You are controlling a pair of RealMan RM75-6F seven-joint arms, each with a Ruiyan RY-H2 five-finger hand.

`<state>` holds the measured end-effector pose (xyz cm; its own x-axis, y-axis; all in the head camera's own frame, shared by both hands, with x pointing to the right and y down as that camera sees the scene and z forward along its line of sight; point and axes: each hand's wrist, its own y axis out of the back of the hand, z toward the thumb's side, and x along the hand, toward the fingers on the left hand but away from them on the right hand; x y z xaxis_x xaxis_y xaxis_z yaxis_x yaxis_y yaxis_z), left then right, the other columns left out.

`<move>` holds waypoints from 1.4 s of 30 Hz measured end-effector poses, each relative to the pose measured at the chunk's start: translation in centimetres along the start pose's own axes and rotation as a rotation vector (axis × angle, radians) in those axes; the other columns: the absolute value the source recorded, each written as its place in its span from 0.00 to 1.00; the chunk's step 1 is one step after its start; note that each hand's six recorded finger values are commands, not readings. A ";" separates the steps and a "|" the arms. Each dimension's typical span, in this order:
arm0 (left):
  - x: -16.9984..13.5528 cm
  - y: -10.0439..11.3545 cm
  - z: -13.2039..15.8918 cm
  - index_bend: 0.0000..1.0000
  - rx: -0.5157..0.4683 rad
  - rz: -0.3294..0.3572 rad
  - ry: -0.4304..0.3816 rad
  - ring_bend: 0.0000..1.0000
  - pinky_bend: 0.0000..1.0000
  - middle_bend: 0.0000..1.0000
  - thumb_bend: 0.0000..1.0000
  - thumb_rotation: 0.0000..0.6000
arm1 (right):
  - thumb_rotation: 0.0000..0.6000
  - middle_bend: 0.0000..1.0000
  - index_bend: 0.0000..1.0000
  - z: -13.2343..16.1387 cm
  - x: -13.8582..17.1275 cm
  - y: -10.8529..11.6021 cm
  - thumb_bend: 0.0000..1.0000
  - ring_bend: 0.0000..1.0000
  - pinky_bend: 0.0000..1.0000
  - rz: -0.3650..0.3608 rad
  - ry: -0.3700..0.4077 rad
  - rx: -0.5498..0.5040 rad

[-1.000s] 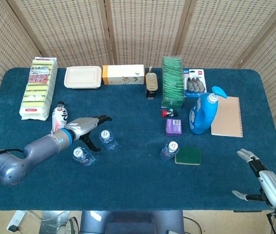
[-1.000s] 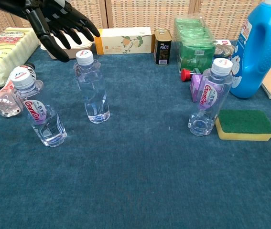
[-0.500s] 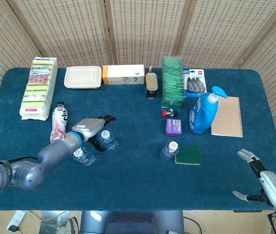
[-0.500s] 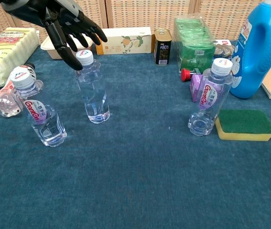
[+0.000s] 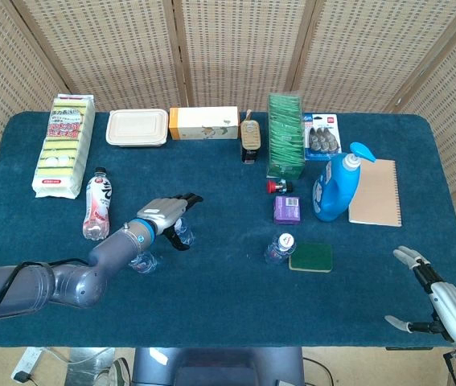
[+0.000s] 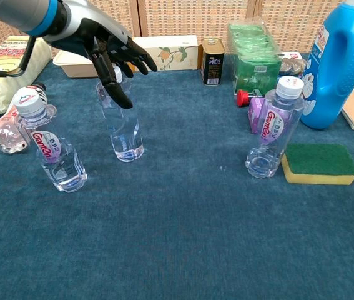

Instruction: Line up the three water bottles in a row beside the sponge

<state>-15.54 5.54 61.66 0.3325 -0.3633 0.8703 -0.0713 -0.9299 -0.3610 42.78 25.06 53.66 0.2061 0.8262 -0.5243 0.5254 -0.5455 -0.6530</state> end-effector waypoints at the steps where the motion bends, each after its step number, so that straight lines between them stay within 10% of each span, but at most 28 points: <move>1: 0.2 -0.1 0.0 0.00 0.003 -0.002 0.007 0.00 0.10 0.00 0.21 1.00 | 1.00 0.06 0.07 0.0 0.0 0.0 0.10 0.01 0.15 -0.001 -0.001 -0.001; 16: 1.2 -0.7 -0.6 0.01 0.080 0.021 0.150 0.10 0.38 0.12 0.30 1.00 | 1.00 0.06 0.07 -0.1 0.1 0.5 0.09 0.01 0.15 -0.012 0.004 -0.016; 23: 1.5 -0.5 -0.2 0.39 0.113 0.063 0.170 0.34 0.51 0.42 0.35 1.00 | 1.00 0.06 0.07 -0.1 0.2 0.6 0.10 0.01 0.15 -0.015 0.009 -0.023; 42: -0.2 0.2 1.8 0.48 0.115 0.127 0.067 0.40 0.52 0.49 0.36 1.00 | 1.00 0.06 0.07 0.1 0.1 0.4 0.10 0.01 0.15 -0.004 0.009 -0.023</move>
<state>-13.91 5.48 60.81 0.2637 -0.4843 0.8342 0.0001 -0.8648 -0.5020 42.94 24.89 53.36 0.2112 0.8294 -0.5172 0.5451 -0.5391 -0.6420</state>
